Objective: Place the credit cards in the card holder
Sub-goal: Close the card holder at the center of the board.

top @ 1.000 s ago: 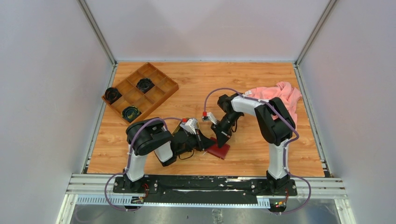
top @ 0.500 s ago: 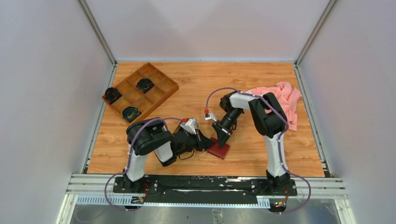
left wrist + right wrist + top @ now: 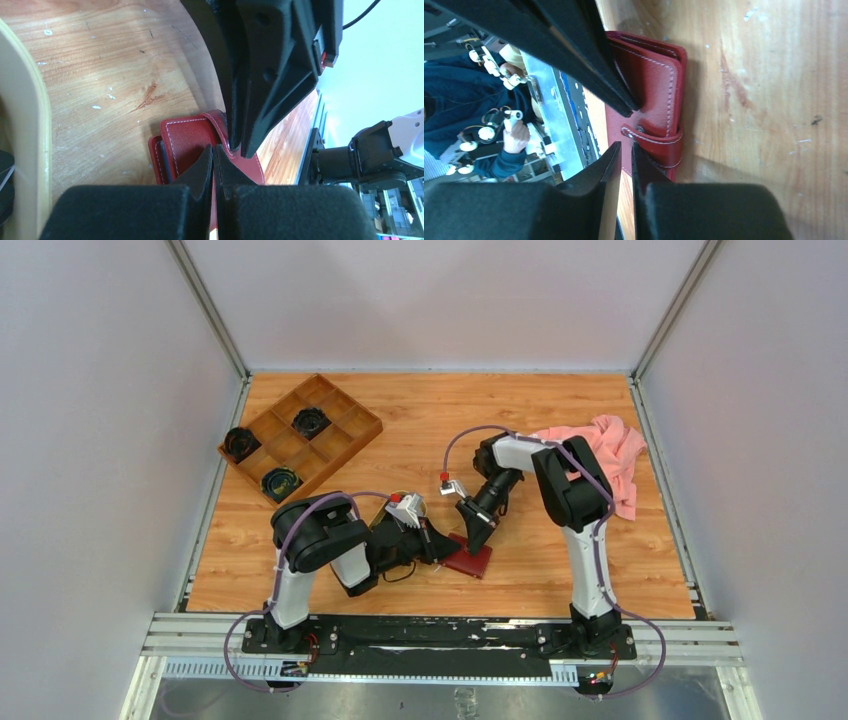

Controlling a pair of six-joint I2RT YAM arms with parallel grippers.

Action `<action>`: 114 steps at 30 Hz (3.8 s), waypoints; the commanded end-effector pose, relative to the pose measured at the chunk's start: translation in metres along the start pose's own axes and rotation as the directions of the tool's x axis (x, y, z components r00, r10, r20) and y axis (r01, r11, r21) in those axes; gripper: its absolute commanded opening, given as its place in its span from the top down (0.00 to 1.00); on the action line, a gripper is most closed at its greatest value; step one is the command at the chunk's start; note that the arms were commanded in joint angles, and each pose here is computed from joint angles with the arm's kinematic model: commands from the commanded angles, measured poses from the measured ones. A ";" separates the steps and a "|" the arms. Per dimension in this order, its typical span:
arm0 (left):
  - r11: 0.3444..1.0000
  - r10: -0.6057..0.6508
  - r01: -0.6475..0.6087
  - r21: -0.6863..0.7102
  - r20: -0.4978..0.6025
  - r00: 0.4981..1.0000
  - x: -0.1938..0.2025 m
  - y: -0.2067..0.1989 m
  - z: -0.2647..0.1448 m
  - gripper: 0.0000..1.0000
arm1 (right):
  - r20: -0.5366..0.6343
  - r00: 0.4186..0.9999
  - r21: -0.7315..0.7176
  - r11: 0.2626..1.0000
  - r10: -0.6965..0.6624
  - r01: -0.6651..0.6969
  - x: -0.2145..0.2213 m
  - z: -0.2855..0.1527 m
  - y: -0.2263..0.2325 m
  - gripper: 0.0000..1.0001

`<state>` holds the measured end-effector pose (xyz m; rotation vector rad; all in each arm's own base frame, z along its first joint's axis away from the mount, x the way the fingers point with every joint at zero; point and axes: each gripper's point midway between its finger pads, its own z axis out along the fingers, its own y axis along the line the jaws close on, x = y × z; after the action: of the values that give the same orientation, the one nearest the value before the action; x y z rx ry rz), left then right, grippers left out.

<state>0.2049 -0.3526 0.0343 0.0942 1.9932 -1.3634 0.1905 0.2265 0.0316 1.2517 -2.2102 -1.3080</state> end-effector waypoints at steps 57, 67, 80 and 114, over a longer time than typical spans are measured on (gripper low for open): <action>1.000 0.007 -0.007 -0.024 -0.009 1.000 0.004 0.012 -0.002 1.00 | -0.146 0.780 0.511 0.629 -0.608 0.586 -0.027 -0.023 0.016 0.75; 1.000 0.007 -0.008 -0.024 -0.009 1.000 0.004 0.012 -0.002 1.00 | -0.128 0.800 0.501 0.658 -0.586 0.562 -0.025 -0.025 0.016 0.89; 1.000 0.007 -0.007 -0.023 -0.011 1.000 0.004 0.013 -0.002 1.00 | -0.118 0.830 0.482 0.699 -0.545 0.528 -0.023 -0.022 0.013 1.00; 1.000 0.005 -0.005 -0.019 -0.008 1.000 0.003 0.012 -0.002 1.00 | -0.150 0.875 0.425 0.769 -0.461 0.478 -0.005 0.005 0.000 1.00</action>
<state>0.2029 -0.3541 0.0345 0.1093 1.9859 -1.3843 0.2014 0.2386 0.0430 2.1232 -2.3880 -0.9572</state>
